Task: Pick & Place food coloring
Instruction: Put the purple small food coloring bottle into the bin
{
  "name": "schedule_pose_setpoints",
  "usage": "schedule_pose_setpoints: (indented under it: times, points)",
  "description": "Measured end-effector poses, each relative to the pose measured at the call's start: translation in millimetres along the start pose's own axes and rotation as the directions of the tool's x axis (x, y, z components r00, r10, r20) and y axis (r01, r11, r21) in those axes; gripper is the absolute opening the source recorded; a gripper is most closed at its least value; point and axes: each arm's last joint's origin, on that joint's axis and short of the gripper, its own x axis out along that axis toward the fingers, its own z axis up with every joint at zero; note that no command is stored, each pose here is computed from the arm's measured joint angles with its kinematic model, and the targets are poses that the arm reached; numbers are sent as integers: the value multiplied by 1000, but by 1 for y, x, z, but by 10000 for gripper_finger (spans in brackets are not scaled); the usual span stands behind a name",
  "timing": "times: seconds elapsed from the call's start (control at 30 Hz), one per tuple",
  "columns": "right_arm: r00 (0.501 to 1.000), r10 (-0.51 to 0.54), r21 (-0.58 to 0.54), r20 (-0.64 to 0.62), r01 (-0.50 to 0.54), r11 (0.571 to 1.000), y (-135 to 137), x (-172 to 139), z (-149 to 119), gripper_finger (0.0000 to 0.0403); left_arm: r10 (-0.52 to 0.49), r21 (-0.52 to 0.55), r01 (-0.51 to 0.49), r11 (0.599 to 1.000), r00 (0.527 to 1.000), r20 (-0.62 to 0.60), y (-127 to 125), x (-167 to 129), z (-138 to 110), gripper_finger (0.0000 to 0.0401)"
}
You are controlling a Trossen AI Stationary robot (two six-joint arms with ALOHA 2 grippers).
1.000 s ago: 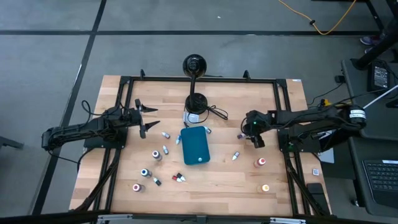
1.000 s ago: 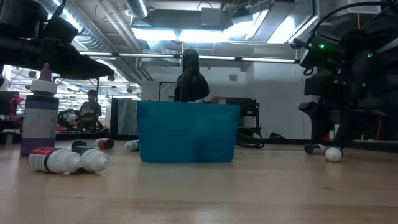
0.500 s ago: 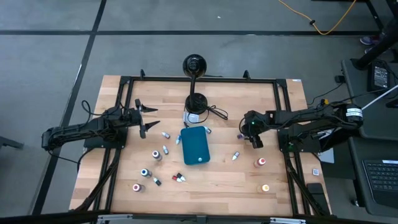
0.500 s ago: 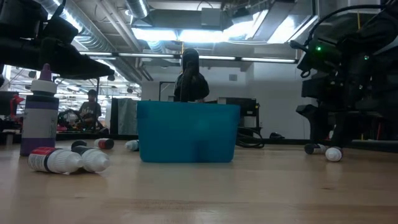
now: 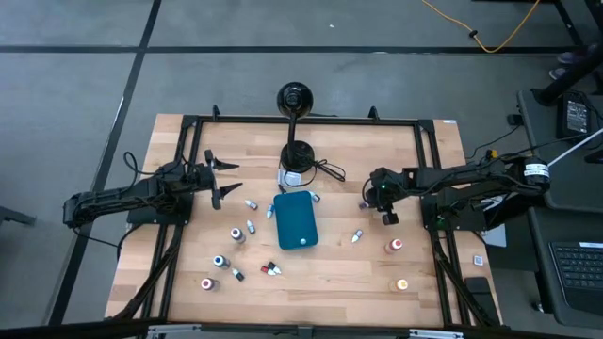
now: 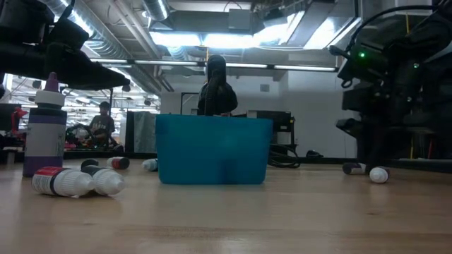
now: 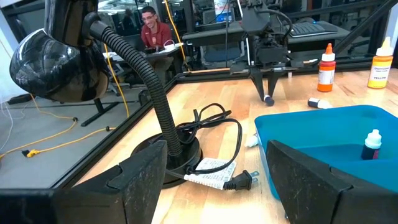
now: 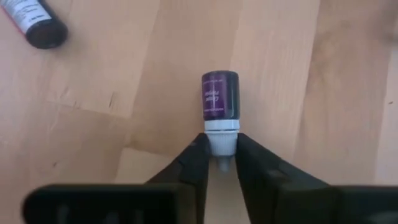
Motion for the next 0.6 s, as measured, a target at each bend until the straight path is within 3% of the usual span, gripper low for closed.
schedule_pose_setpoints:
  times: [0.2,0.33,0.6]
  points:
    - [999,-15,21,42,14,1000,1,0,7,53,0,0,0,1000,1000,0,0,0,0,269]
    - [995,-77,47,62,74,996,1,-5,21,76,0,0,0,1000,1000,0,0,0,0,269]
    - [987,-123,-95,107,134,986,9,-29,65,53,0,0,0,1000,1000,0,0,0,0,269]
